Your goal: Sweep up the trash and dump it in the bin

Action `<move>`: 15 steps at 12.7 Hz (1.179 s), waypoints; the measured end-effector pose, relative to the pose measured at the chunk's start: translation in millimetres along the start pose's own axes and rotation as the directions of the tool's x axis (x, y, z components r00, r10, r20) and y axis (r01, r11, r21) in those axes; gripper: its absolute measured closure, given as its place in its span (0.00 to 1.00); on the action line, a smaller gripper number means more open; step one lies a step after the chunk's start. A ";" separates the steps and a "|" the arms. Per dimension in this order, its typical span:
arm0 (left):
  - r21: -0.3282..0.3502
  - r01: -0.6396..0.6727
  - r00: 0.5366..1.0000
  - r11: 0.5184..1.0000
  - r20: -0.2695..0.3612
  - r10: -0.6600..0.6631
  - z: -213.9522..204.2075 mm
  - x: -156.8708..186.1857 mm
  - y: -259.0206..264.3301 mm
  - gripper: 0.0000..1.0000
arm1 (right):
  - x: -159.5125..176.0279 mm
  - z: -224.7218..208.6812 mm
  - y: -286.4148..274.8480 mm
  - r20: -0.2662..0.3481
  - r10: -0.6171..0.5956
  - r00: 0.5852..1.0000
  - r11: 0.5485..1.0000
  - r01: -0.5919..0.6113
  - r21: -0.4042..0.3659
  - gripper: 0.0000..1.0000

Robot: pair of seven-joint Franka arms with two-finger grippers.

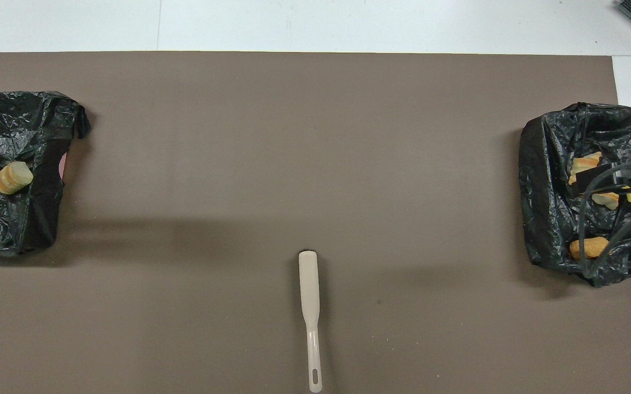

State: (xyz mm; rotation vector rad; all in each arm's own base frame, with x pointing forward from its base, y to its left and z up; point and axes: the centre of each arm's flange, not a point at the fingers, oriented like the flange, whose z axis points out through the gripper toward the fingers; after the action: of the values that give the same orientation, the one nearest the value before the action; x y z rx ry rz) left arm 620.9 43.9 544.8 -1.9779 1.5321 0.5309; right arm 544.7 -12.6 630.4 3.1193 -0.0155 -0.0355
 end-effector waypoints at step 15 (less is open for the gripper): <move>-0.582 0.633 0.538 0.511 -0.145 -0.830 -129.9 313.0 125.6 0.69 | 0.0 0.0 0.0 0.000 0.000 1.000 1.000 0.000 0.000 0.00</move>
State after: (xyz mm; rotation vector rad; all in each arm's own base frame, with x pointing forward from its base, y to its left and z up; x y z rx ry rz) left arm 577.4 -293.4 422.5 -3.0252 0.5408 0.0787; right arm 544.7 -12.6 630.4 3.1193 -0.0155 -0.0356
